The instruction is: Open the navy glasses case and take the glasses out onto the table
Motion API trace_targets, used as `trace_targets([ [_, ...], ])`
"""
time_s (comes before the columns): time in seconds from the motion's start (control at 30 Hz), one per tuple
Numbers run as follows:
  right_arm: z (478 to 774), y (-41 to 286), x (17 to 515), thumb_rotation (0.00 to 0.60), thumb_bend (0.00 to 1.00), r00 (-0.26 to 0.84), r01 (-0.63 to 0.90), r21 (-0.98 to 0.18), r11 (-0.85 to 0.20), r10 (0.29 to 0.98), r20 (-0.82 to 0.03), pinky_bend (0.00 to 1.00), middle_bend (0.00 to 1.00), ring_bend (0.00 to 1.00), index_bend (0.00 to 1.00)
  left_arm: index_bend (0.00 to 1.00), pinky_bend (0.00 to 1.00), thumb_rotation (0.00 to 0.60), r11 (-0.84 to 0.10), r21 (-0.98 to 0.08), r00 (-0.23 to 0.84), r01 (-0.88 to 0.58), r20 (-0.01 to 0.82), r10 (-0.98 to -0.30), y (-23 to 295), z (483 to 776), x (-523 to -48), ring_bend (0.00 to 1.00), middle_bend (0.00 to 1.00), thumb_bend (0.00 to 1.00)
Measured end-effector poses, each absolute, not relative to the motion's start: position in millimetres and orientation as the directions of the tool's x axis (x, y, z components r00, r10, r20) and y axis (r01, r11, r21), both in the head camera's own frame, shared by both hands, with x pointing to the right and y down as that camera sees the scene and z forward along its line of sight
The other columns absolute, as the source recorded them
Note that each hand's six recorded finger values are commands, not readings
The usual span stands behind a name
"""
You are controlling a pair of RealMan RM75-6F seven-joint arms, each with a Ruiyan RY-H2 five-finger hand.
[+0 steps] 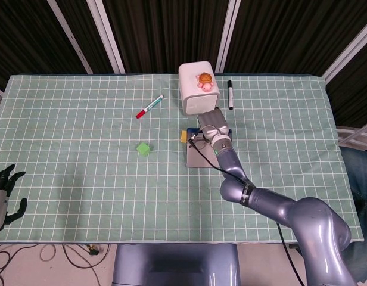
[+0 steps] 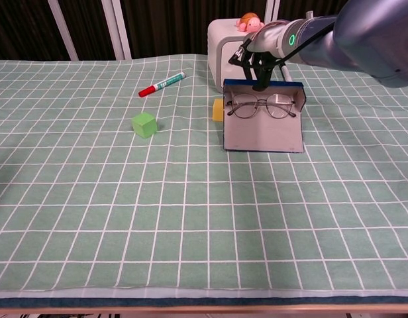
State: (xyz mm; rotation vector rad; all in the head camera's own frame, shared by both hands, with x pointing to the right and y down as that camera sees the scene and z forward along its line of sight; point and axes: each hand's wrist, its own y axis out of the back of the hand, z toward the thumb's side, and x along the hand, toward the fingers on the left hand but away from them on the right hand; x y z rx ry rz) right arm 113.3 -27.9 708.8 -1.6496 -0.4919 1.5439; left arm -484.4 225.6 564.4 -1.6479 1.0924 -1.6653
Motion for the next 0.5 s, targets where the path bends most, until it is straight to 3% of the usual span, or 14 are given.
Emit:
trace_targets([
  [0.5,701.0,-25.4,99.1,0.600,0.46,0.213,-0.257,-0.782,-0.568,0.756,-0.619,0.24,0.52,0.40,0.52,0.16,0.02,0.600,-0.520,-0.840,-0.101,-0.158,0.537,-0.838,225.8,564.2,-484.6,0.00,0.00,0.46],
])
